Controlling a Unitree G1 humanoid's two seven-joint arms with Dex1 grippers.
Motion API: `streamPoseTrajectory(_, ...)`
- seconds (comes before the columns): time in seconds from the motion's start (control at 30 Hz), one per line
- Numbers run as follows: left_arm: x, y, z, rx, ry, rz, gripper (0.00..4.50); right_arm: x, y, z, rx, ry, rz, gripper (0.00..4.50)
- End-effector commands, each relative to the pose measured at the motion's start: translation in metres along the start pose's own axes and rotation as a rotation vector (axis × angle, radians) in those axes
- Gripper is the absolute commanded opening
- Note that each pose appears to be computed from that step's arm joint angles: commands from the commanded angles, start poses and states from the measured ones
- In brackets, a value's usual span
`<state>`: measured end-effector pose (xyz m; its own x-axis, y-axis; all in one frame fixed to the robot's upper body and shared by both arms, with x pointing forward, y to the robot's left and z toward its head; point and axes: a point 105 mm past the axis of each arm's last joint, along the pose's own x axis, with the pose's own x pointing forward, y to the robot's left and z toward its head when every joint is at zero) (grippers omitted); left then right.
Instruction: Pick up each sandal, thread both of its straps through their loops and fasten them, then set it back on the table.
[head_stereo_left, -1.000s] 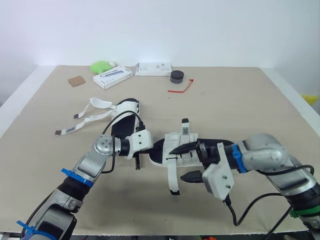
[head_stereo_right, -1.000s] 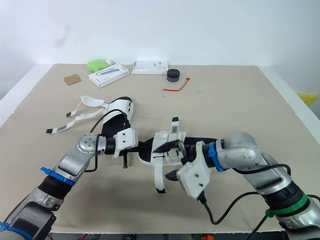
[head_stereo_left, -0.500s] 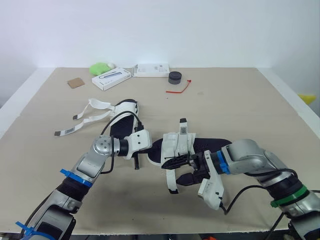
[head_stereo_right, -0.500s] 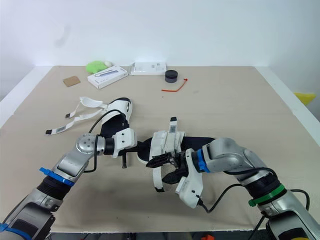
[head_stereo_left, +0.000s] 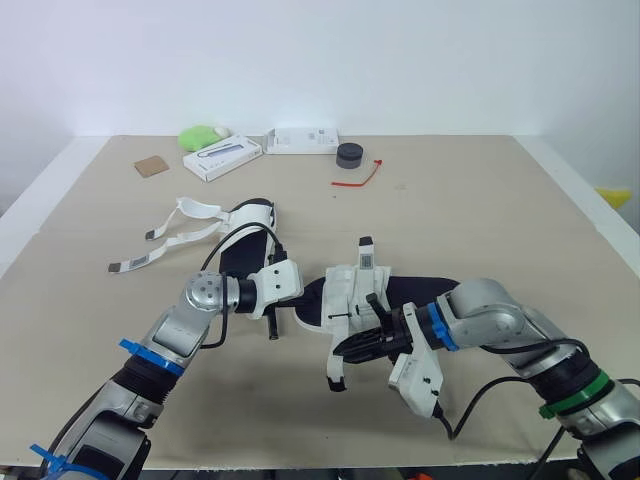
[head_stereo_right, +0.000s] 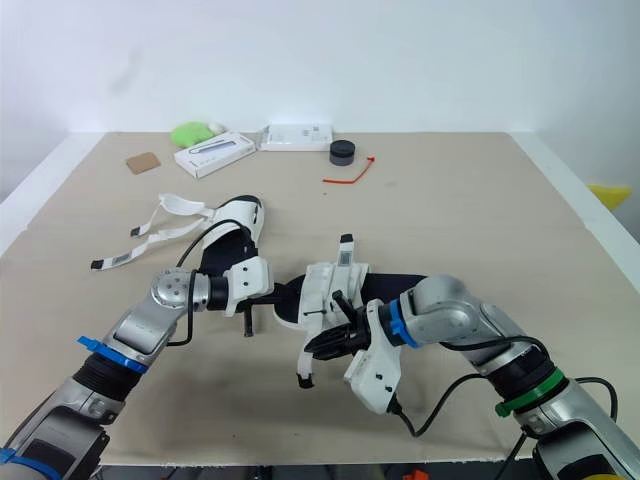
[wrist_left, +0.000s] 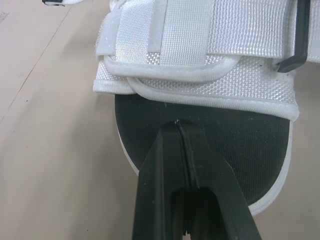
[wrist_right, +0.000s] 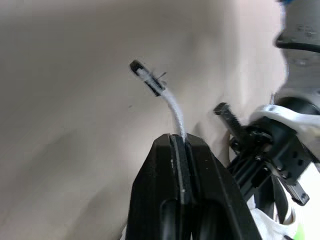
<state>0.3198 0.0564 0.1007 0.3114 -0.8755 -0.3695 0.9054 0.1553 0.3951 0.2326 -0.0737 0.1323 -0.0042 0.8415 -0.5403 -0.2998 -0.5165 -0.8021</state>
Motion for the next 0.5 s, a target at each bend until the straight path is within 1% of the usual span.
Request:
streamPoseTrajectory(0.03,0.001,-0.013,-0.028,-0.06,0.1,-0.041,0.0,-0.005,-0.017,0.01,0.15,-0.067,-0.116,0.1)
streamPoseTrajectory(0.17,0.001,-0.013,-0.028,-0.06,0.101,-0.042,0.0,-0.007,-0.028,0.016,0.27,-0.112,-0.173,0.1)
streamPoseTrajectory(0.23,0.002,-0.013,-0.028,-0.059,0.101,-0.043,0.0,-0.01,-0.036,0.015,0.358,-0.128,-0.231,0.1)
streamPoseTrajectory(0.37,0.002,-0.012,-0.028,-0.059,0.1,-0.043,0.0,-0.016,-0.056,0.005,0.541,-0.144,-0.364,0.1)
streamPoseTrajectory(0.5,0.003,-0.012,-0.027,-0.057,0.098,-0.046,0.0,-0.023,-0.072,-0.012,0.746,-0.139,-0.495,0.1)
